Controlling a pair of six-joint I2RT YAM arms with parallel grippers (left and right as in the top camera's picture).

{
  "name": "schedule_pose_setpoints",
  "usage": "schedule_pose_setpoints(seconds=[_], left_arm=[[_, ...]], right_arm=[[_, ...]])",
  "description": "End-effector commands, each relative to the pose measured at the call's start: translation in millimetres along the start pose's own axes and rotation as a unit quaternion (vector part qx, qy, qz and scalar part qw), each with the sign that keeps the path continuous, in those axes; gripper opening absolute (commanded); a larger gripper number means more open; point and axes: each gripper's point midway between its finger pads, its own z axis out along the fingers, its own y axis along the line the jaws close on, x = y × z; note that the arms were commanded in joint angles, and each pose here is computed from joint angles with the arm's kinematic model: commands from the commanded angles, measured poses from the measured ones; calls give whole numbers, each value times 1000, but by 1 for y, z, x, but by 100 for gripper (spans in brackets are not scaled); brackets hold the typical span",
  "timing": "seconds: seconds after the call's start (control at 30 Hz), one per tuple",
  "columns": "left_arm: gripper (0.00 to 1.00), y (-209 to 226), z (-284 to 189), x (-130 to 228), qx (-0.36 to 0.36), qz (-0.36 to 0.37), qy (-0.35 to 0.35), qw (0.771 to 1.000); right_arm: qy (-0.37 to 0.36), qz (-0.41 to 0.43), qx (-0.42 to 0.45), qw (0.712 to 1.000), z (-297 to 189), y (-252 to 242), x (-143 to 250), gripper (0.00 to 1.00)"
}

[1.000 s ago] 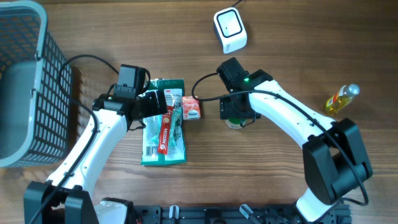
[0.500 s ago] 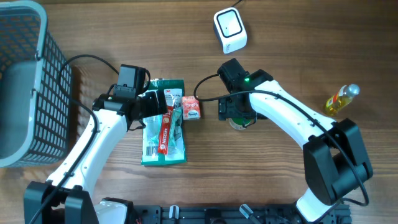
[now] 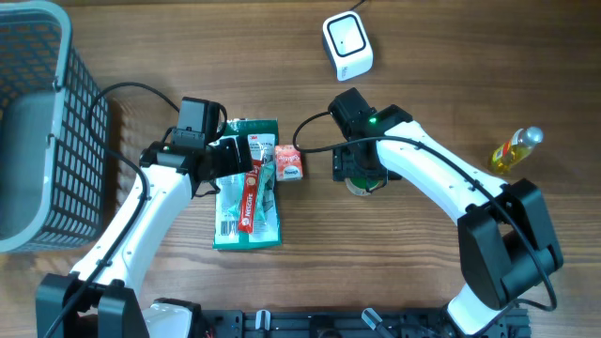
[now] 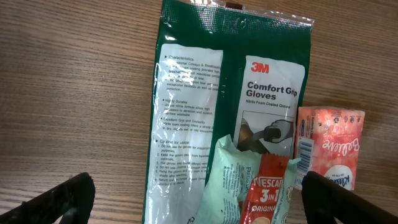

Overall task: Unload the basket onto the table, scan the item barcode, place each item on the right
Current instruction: 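Lower the right gripper onto the green-lidded jar to grasp it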

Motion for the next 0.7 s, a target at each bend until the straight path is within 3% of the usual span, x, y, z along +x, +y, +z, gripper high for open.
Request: schedule_pose_setpoints(seconds=[0.0,0.67], left_arm=[[100,-1,-8,-9,1,-8,-17,1000],[100,-1,-8,-9,1,-8,-17,1000]], right_arm=[[1,6,4,1000,6,-4,5,86],[-14,8,-9,1000,17,0,3,83]])
